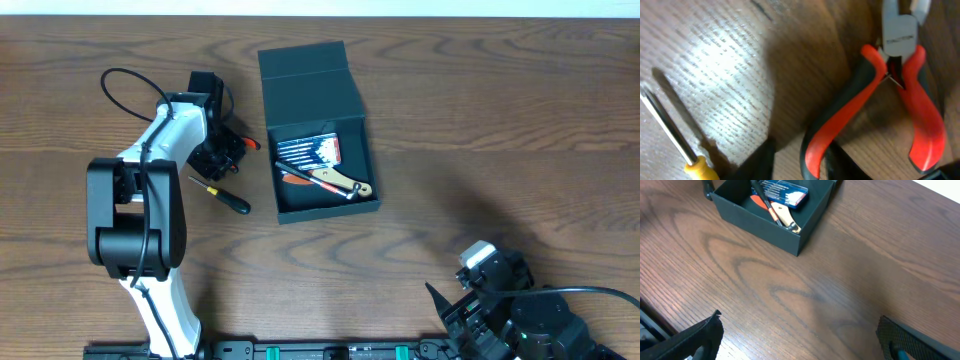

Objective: Pack container
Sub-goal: 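Lift the pliers and lower them into the box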

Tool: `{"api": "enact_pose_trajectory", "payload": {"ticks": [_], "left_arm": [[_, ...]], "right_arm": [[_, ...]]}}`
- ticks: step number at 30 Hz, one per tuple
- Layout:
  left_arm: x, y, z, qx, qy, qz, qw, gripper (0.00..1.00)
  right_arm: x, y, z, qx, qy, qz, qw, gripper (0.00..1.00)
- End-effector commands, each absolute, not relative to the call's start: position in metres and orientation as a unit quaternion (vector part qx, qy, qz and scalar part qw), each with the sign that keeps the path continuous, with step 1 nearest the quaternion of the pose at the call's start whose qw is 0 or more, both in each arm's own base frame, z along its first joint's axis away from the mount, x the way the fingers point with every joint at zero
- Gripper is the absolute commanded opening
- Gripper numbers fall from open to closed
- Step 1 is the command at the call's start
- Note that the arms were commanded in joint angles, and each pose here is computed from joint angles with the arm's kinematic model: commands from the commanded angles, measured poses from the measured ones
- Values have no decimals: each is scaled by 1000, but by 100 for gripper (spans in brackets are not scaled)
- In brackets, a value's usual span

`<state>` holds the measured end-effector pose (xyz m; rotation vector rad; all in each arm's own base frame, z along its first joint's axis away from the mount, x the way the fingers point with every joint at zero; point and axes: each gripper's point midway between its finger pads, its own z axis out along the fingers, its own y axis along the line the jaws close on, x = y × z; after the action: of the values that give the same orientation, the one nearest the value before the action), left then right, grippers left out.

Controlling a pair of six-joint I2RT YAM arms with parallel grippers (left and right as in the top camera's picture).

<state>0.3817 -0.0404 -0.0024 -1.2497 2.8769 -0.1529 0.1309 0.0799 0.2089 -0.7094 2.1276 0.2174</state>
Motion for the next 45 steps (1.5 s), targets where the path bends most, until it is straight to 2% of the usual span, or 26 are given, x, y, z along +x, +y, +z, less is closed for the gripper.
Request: {"api": "enact_pose_trajectory", "payload": {"ticks": [1, 4, 5, 10, 22, 32, 40, 45], "left_arm": [[381, -40, -14, -404, 913, -47, -12, 24], [383, -40, -14, -404, 913, -49, -8, 19], [384, -40, -14, -404, 913, -50, -7, 13], [387, -40, -14, -413, 909, -53, -2, 6], [401, -41, 21, -410, 908, -77, 46, 6], [411, -47, 92, -395, 902, -119, 127, 6], [401, -97, 153, -338, 908, -168, 182, 6], [383, -151, 160, -331, 909, -194, 166, 6]], "right_arm": [[132, 78, 209, -274, 855, 87, 431, 99], [132, 78, 209, -274, 855, 87, 431, 99], [132, 78, 209, -274, 855, 87, 431, 99], [132, 78, 209, -274, 855, 87, 431, 99], [132, 78, 209, -274, 855, 87, 431, 99], [132, 78, 209, -274, 855, 87, 431, 99], [132, 78, 209, -274, 855, 87, 431, 99], [132, 78, 209, -274, 855, 87, 431, 99]]}}
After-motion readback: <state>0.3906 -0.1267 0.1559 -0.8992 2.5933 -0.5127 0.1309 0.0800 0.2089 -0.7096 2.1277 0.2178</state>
